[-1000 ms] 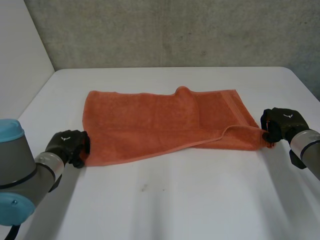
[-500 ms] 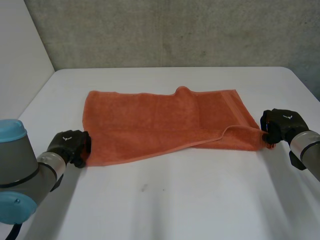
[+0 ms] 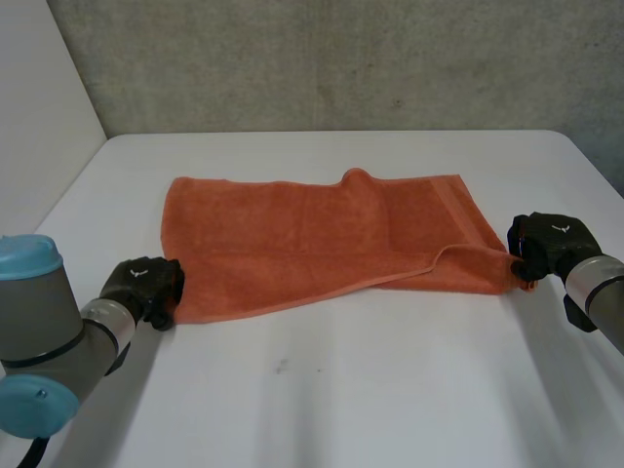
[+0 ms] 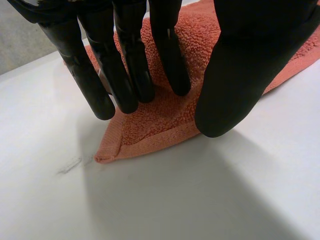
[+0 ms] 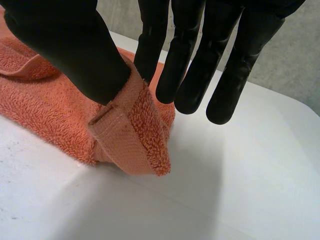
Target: Fold the laundry
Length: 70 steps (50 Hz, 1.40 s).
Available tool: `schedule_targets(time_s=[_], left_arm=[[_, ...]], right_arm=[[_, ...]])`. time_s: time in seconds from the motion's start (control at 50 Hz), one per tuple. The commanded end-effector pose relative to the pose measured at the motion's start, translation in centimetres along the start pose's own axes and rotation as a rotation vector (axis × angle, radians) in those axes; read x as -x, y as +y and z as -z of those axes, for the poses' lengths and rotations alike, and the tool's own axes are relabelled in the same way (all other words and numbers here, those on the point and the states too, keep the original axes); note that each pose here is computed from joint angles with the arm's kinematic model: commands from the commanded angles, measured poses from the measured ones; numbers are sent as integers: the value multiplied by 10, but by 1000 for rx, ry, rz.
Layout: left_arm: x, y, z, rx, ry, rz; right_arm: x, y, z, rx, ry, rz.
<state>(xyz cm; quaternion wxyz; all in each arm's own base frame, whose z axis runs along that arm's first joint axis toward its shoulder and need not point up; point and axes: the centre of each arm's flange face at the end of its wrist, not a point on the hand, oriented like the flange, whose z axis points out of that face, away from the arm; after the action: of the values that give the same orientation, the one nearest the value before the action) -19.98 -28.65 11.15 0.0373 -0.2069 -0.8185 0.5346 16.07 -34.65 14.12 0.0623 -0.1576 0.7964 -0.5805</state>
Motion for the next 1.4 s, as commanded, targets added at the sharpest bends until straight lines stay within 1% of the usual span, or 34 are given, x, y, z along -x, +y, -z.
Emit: schedule_targets(time_s=[0.02,0.12,0.2,0.3,0.4,0.44,0.46,0.48,0.5,0.52,0.54,0.56,0.6,0.62,0.64,0.66,0.7,0.76,0.88,0.92,1.06,1.1,1.14,1.16,1.18,1.2,1.22,1.24,1.26,1.3,1.32,1.36,1.38,1.4], left_arm=[[0,4,-6,7,-1,1],[1,2,-9,-1,-8,-2],[9,-15,-7,-75,-56,-8],[18,-52,18,-200,-126,-17],[22,-82,48,-301,-161,-31],[25,-91,69,-307,-180,-73],[25,-91,69,-307,-180,-73],[25,-92,79,-289,-186,-110],[25,-92,79,-289,-186,-110],[24,-91,87,-261,-186,-157],[22,-87,94,-225,-185,-209],[22,-87,94,-225,-185,-210],[18,-80,107,-156,-175,-298],[18,-80,107,-155,-175,-298],[17,-76,113,-131,-169,-333],[17,-76,113,-131,-169,-334],[16,-70,118,-89,-160,-380],[17,-63,118,-57,-159,-404],[17,-49,107,5,-135,-405],[16,-37,90,61,-107,-408],[16,-29,47,60,-94,-472],[18,-31,33,36,-104,-499],[24,-47,5,-54,-156,-564],[24,-47,5,-54,-156,-564],[26,-62,-7,-125,-195,-590],[26,-63,-7,-125,-196,-591],[27,-84,-17,-216,-238,-610],[28,-114,-23,-332,-291,-617],[28,-114,-23,-333,-291,-617],[34,-177,-22,-576,-404,-608],[34,-177,-22,-578,-404,-608],[38,-238,-3,-834,-510,-567],[38,-238,-3,-835,-511,-567],[38,-264,14,-963,-548,-534]], right_arm=[[0,1,0,1,0,0],[0,-1,0,-4,1,3],[-2,-6,1,-13,8,4],[-5,-17,5,-36,14,19],[-2,-52,29,-98,4,136],[4,-60,45,-61,-38,247],[4,-61,45,-61,-38,248],[8,-61,54,-21,-58,309],[10,-62,64,19,-74,367],[10,-62,64,19,-75,367],[13,-61,74,66,-96,422],[13,-61,74,67,-96,422],[18,-55,92,175,-151,512],[18,-55,92,175,-151,512],[21,-53,101,226,-184,555],[24,-51,111,276,-215,591],[26,-48,119,314,-246,611],[23,-42,125,358,-268,646],[22,-35,119,360,-271,666],[19,-23,105,381,-262,665],[6,-9,60,364,-160,706],[14,-11,48,329,-145,728],[25,-30,20,200,-73,741],[25,-31,20,200,-73,741],[25,-49,6,113,-14,728],[23,-73,-6,7,45,711],[23,-73,-6,6,46,711],[18,-104,-14,-120,114,688],[18,-105,-14,-122,115,688],[17,-174,-15,-418,222,622],[17,-175,-15,-420,222,621],[16,-240,4,-718,295,524],[16,-240,4,-720,296,524],[13,-267,20,-854,331,480]])
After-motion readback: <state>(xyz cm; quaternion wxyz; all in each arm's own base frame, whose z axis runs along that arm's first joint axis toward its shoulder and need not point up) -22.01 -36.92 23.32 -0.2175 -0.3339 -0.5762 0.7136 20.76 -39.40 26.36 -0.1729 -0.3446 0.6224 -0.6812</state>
